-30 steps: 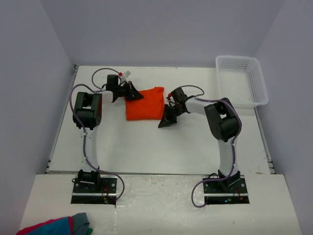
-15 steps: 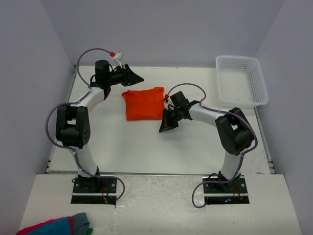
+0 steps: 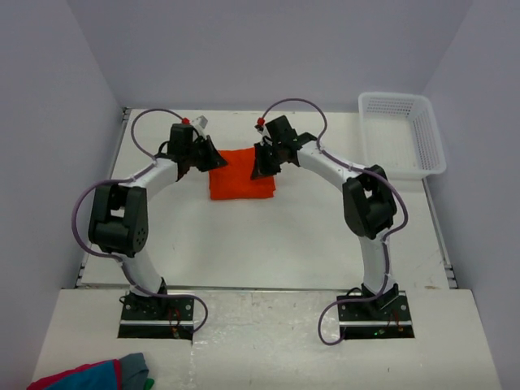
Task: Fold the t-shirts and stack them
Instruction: Smooth out wrinkles on the folded tshirt
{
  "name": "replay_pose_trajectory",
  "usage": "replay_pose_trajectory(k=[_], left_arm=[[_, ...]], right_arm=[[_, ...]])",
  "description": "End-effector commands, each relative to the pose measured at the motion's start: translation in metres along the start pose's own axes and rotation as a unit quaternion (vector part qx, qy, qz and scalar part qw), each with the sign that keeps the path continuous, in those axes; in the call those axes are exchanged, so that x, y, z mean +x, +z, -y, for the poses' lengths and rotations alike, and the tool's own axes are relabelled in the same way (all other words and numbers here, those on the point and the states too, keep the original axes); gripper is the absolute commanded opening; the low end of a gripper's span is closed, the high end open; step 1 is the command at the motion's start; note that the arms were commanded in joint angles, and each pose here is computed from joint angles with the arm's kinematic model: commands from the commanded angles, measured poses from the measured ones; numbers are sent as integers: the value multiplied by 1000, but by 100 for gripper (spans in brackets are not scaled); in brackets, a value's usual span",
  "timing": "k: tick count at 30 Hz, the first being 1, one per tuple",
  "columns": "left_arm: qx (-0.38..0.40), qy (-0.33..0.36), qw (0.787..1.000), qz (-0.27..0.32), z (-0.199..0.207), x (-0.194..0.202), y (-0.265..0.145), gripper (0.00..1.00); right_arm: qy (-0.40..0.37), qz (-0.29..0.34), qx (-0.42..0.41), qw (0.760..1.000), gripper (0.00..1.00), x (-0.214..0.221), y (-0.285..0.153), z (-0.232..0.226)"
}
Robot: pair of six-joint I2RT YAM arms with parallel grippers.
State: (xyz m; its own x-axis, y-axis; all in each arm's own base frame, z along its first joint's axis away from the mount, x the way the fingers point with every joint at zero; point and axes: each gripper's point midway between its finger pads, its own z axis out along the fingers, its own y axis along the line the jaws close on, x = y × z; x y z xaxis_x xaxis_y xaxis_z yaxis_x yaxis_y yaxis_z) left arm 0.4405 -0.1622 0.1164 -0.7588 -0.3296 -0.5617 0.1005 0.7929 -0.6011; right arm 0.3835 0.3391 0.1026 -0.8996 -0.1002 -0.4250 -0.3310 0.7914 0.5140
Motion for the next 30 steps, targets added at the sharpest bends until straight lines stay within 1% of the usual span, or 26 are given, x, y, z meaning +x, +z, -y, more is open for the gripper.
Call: replay_pose_trajectory(k=[1, 2, 3, 5, 6, 8, 10, 12, 13, 15, 17, 20, 24, 25, 30], left_arm=[[19, 31, 999, -3, 16, 9, 16, 0], [28, 35, 999, -3, 18, 11, 20, 0], [34, 35, 999, -5, 18, 14, 24, 0], [35, 31, 999, -11, 13, 21, 34, 0], [33, 26, 999, -12, 11, 22, 37, 0], [29, 19, 999, -27, 1, 32, 49, 0], [10, 10, 999, -36, -12, 41, 57, 0], [-17, 6, 999, -37, -25, 44, 61, 0], [-36, 0, 998, -47, -34, 51, 63, 0], [-60, -4, 997, -46, -44, 51, 65, 0], [-86, -15, 994, -66, -56, 63, 65, 0], [-99, -25, 991, -82, -62, 75, 64, 0], [-106, -24, 990, -95, -67, 90, 57, 0], [-107, -23, 989, -97, -68, 93, 55, 0], [-111, -13, 987, -116, -67, 119, 45, 0]], right_arm=[[3, -29, -5, 1000, 0, 0, 20, 7], [5, -25, -20, 999, 0, -10, 22, 1], [20, -39, -24, 999, 0, -7, 35, 11], [39, -44, -51, 997, 0, -16, 41, 8], [58, -59, -50, 995, 0, -12, 52, 21], [80, -66, -60, 993, 0, -13, 56, 25], [89, -69, -69, 991, 0, -15, 55, 30], [110, -68, -54, 990, 0, -13, 53, 39], [116, -67, -54, 989, 0, -14, 50, 40], [139, -78, -61, 985, 0, -8, 45, 43], [161, -91, -64, 981, 0, -3, 45, 48], [194, -122, -85, 970, 0, 8, 42, 47], [208, -139, -82, 965, 0, 25, 37, 47], [217, -150, -79, 961, 0, 35, 37, 51], [238, -158, -92, 954, 0, 54, 30, 47]])
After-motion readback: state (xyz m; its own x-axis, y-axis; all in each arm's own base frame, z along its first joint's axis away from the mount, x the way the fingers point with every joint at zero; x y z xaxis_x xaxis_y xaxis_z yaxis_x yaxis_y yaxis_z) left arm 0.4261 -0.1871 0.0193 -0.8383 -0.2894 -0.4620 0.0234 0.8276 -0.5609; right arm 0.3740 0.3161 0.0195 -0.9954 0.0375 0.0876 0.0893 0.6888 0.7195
